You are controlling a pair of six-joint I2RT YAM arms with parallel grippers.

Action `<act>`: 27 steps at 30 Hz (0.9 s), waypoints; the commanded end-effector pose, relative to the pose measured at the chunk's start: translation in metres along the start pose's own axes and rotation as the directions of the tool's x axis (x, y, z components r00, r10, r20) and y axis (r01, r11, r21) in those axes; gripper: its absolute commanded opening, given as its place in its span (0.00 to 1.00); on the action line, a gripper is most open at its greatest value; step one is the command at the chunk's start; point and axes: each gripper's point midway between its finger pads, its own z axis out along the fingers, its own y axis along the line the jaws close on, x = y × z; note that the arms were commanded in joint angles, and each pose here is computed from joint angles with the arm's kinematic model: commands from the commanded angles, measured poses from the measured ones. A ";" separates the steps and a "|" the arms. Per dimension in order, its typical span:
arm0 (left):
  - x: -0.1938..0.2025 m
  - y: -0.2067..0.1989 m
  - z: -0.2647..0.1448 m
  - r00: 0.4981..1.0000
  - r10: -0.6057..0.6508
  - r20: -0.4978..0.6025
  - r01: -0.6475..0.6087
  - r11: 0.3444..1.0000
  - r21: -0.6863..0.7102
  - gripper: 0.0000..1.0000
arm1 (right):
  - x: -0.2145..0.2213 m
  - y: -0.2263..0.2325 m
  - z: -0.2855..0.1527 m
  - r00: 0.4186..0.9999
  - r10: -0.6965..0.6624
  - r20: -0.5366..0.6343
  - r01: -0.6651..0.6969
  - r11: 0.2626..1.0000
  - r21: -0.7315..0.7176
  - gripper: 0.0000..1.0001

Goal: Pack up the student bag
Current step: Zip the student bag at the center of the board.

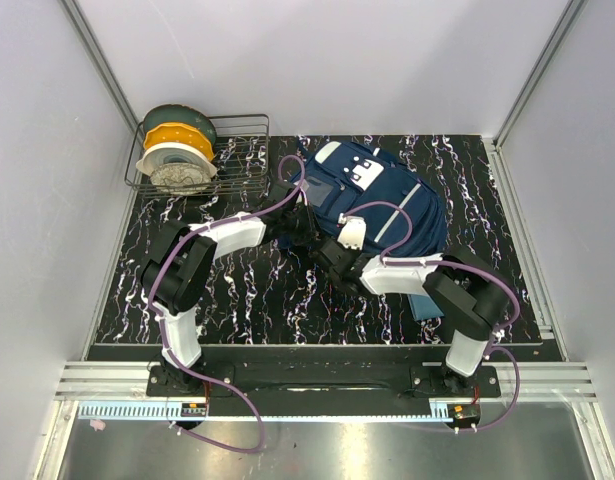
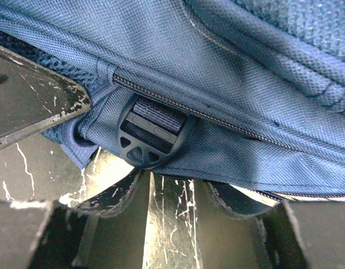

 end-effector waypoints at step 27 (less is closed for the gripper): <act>-0.024 -0.046 -0.024 0.995 0.066 0.074 -0.076 0.986 0.146 0.00 | -0.040 0.016 0.011 0.972 0.093 0.215 -0.092 0.996 -0.016 0.00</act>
